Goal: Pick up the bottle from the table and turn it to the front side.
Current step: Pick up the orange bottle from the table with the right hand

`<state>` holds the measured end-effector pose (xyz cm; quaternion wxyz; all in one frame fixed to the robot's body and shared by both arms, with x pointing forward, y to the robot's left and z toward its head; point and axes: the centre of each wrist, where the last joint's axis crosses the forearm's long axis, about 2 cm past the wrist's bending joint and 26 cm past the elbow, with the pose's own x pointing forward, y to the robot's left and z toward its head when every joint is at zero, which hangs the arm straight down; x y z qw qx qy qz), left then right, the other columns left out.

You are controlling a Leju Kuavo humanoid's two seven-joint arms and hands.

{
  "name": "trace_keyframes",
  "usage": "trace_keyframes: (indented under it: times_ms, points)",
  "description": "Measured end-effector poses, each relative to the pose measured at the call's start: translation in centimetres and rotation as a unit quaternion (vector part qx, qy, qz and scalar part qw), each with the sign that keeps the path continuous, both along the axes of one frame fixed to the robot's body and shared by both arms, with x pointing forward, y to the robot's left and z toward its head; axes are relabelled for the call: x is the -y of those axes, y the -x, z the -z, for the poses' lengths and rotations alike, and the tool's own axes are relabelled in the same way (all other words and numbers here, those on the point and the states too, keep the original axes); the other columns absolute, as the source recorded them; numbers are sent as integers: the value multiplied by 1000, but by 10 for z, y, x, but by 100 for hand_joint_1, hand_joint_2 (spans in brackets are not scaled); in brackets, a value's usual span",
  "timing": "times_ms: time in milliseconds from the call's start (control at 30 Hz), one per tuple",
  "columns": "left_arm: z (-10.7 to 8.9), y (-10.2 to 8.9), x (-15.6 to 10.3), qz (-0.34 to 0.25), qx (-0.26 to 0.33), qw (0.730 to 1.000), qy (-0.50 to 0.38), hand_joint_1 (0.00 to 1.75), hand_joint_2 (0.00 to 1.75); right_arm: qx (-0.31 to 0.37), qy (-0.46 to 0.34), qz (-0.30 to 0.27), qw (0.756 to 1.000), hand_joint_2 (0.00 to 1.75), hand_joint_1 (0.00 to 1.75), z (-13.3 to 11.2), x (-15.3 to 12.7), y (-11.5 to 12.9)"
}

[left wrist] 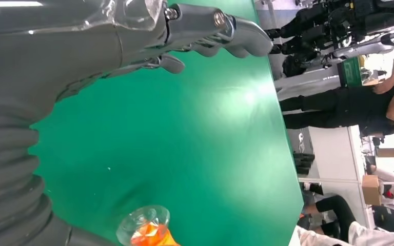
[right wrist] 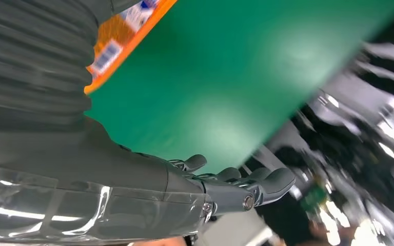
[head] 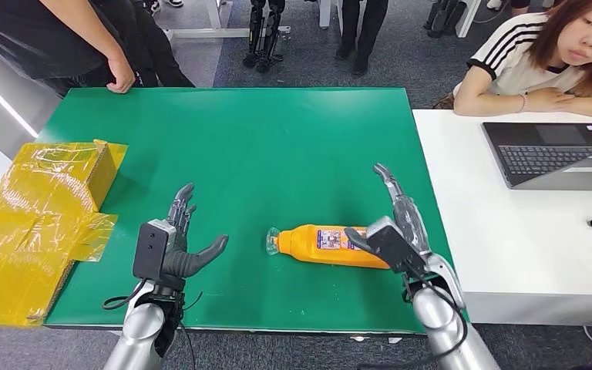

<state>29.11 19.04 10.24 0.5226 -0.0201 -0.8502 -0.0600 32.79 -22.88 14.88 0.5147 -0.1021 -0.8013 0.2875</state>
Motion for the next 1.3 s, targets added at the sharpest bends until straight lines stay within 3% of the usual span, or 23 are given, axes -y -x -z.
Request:
trace_keyframes:
  times_ms: [167, 300, 400, 733, 1000, 1300]
  points:
    - [-7, -7, 2, 11, 7, 1000, -1, 0, 175, -96, 146, -54, 983, 175, 0, -13, 13, -52]
    - [-8, -9, 2, 18, 1, 1000, -2, 0, 175, -160, 264, -92, 947, 175, 0, -13, 13, -70]
    - [-9, -11, 3, 23, -2, 1000, -3, 0, 175, -183, 311, -105, 927, 175, 0, -11, 13, -76]
    - [-14, -17, 4, 29, -2, 1000, -7, 0, 175, -209, 355, -119, 903, 175, 0, -13, 13, -89]
    - [-18, -23, 8, 60, -14, 998, 15, 0, 175, -261, 369, -168, 876, 175, 0, -16, 11, -95]
    - [-22, -22, 13, 96, -27, 994, 41, 0, 175, -291, 387, -214, 849, 175, 0, -40, 3, -103]
